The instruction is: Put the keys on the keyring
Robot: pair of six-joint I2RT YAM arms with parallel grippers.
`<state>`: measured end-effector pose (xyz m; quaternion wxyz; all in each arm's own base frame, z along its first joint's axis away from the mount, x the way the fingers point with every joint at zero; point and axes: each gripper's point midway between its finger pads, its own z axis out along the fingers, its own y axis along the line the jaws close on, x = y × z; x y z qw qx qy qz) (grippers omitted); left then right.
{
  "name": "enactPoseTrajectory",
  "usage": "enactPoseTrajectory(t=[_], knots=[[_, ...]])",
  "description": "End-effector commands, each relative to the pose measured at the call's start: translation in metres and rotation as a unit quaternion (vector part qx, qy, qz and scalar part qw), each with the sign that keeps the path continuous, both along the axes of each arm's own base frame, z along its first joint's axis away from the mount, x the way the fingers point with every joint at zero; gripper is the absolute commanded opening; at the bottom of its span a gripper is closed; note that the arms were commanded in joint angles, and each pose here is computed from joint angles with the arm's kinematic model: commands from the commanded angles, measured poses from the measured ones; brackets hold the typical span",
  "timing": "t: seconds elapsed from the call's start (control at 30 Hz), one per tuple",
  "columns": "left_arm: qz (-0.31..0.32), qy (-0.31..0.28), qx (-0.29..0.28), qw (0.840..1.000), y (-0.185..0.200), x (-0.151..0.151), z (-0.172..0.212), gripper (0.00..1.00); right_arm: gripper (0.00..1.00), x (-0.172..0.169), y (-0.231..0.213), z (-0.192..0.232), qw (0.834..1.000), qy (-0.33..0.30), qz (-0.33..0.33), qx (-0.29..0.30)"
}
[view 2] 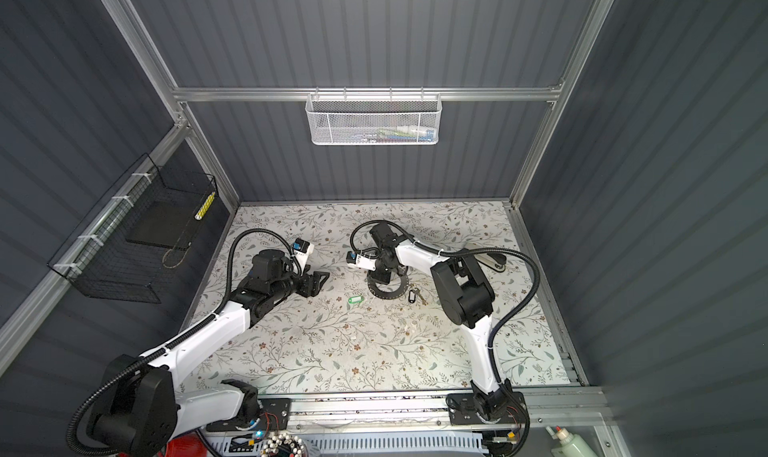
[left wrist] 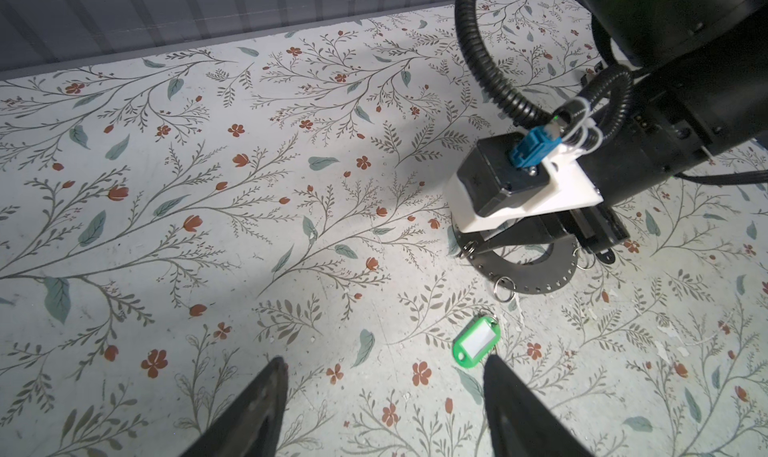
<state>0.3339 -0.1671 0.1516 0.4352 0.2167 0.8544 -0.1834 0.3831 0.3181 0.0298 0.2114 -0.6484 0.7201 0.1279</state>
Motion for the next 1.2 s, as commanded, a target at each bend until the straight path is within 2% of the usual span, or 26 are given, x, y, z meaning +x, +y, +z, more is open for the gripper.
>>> enactPoseTrajectory(t=[0.0,0.23,0.47,0.67,0.8,0.97,1.07,1.17], knots=[[-0.01,-0.017,0.002,1.0,-0.002,0.005,0.007,0.74,0.24,-0.004,0.001,-0.009,1.0,0.008,0.012,-0.012],[-0.018,-0.02,0.007,1.0,-0.003,0.004,0.006,0.74,0.08,-0.006,0.001,-0.01,1.0,-0.003,0.023,-0.017],[-0.024,-0.031,0.003,0.999,-0.004,0.002,0.011,0.73,0.01,-0.008,0.001,0.001,0.999,-0.02,0.031,-0.007],[-0.04,-0.057,-0.002,0.998,-0.006,-0.004,0.024,0.73,0.0,-0.012,-0.002,0.049,0.997,-0.06,0.029,0.034],[-0.054,-0.097,-0.011,0.994,-0.008,-0.01,0.034,0.7,0.0,-0.031,0.0,0.098,0.991,-0.067,0.035,0.111],[-0.136,-0.19,-0.036,0.972,-0.026,-0.031,0.06,0.64,0.0,-0.047,-0.009,0.137,0.974,-0.141,0.038,0.171],[-0.175,-0.225,-0.025,0.958,-0.038,-0.038,0.074,0.62,0.0,-0.056,-0.017,0.148,0.962,-0.185,0.046,0.194],[-0.214,-0.252,-0.001,0.944,-0.048,-0.046,0.087,0.56,0.0,-0.066,-0.019,0.162,0.953,-0.192,0.032,0.234]])
